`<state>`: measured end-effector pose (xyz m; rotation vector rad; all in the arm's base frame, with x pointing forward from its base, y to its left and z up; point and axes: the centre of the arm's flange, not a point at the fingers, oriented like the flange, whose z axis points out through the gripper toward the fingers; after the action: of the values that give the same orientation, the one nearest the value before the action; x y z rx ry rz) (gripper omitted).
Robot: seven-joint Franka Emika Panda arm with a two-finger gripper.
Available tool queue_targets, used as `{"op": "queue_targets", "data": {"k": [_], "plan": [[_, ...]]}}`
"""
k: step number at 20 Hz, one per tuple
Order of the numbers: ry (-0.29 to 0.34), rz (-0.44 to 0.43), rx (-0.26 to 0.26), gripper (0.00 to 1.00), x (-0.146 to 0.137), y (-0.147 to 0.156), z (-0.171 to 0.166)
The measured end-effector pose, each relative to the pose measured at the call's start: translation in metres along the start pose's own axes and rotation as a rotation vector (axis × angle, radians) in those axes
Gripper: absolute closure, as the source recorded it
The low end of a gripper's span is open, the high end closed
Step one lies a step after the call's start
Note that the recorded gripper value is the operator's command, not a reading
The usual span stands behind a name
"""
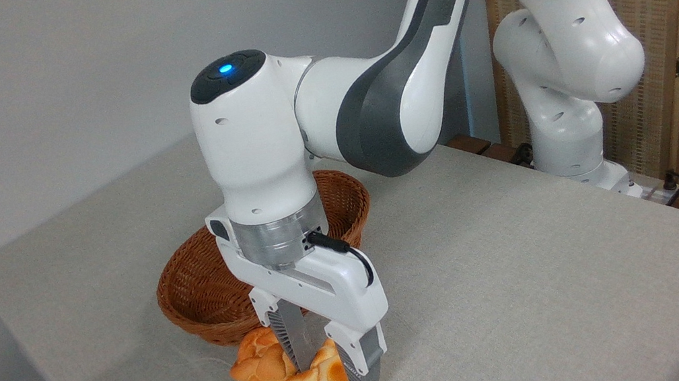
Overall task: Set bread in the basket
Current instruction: 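Close the gripper on the middle of the braided roll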
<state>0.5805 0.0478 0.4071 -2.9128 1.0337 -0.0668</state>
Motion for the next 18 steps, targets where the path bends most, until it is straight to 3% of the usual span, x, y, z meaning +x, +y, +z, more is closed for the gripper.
{"op": "queue_targets", "data": {"k": [7,18], "plan": [[0.001,0.005,0.0,0.91,0.001,0.0008,-0.0002],[0.002,0.013,0.0,0.88,0.004,0.0039,-0.0004]]}}
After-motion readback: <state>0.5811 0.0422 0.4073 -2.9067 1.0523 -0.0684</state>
